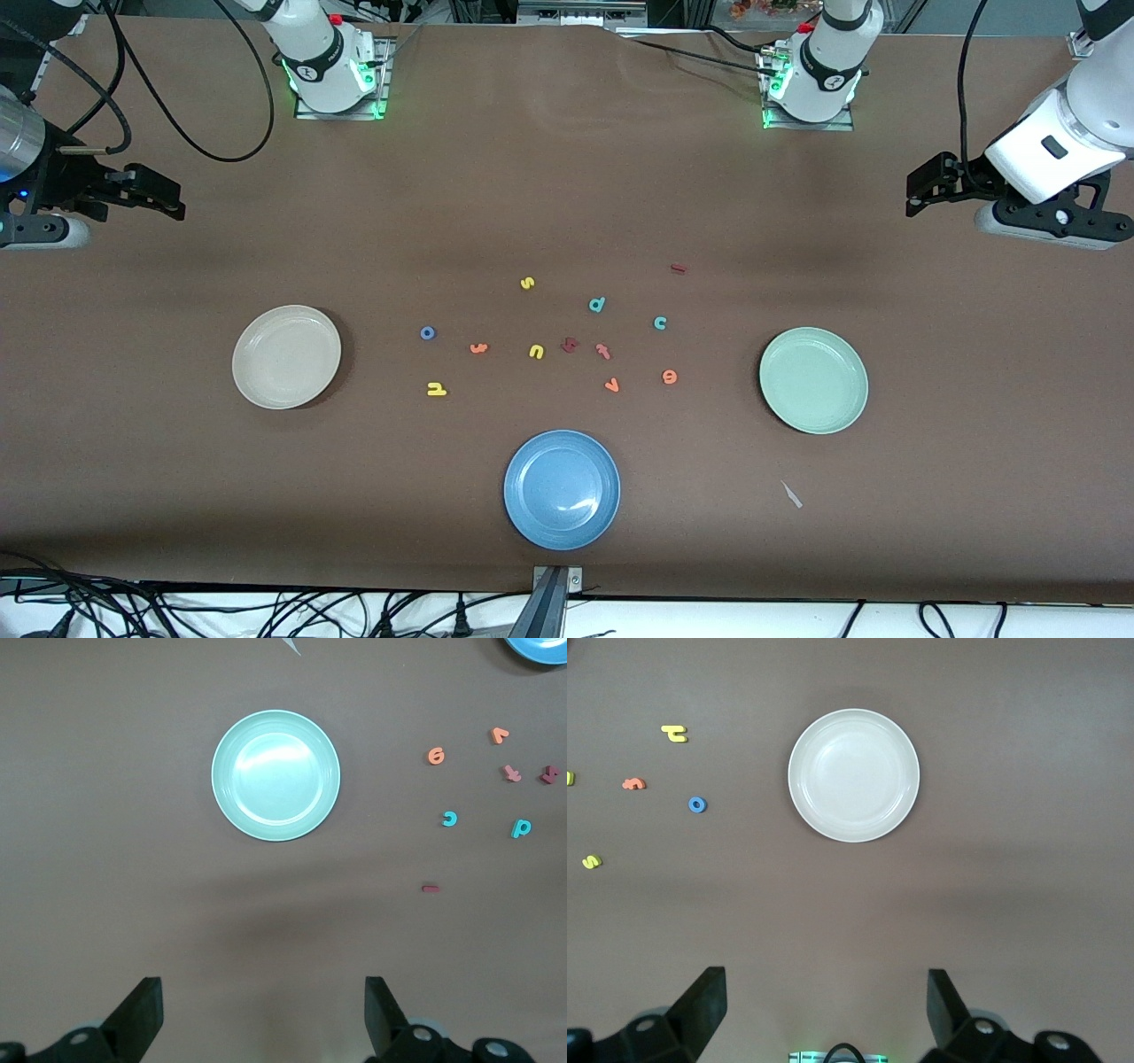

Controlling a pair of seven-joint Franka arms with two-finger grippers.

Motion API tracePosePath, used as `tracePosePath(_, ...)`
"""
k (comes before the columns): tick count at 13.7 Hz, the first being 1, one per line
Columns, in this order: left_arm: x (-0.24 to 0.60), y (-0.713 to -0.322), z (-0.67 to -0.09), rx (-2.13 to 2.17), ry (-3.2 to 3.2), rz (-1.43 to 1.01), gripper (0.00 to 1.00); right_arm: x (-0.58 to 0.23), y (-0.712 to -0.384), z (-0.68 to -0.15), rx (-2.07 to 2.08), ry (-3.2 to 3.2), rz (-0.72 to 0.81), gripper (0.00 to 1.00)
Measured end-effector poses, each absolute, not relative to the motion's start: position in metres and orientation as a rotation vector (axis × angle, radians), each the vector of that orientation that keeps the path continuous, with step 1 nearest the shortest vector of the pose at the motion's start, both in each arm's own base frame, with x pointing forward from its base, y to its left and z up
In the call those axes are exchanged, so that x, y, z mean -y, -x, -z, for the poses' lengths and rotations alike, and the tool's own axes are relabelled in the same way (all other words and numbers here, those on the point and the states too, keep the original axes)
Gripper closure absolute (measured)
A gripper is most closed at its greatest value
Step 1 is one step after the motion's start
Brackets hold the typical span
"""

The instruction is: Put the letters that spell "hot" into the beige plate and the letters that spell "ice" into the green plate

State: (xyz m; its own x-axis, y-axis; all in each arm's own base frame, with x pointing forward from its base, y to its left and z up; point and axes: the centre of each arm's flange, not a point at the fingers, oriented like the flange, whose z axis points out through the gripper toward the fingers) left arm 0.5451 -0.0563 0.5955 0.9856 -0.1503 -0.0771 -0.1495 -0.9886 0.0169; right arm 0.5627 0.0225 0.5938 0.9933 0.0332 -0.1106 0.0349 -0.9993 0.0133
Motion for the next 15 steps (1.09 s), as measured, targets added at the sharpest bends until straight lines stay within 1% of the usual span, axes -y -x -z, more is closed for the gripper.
tracePosePath(15,0.0619,-0.5443,-0.5954,0.252,-3.118,0.125,0.0,-0.0234,-0.5634,-0.5924,-0.056,-3.121,0.174,0.0)
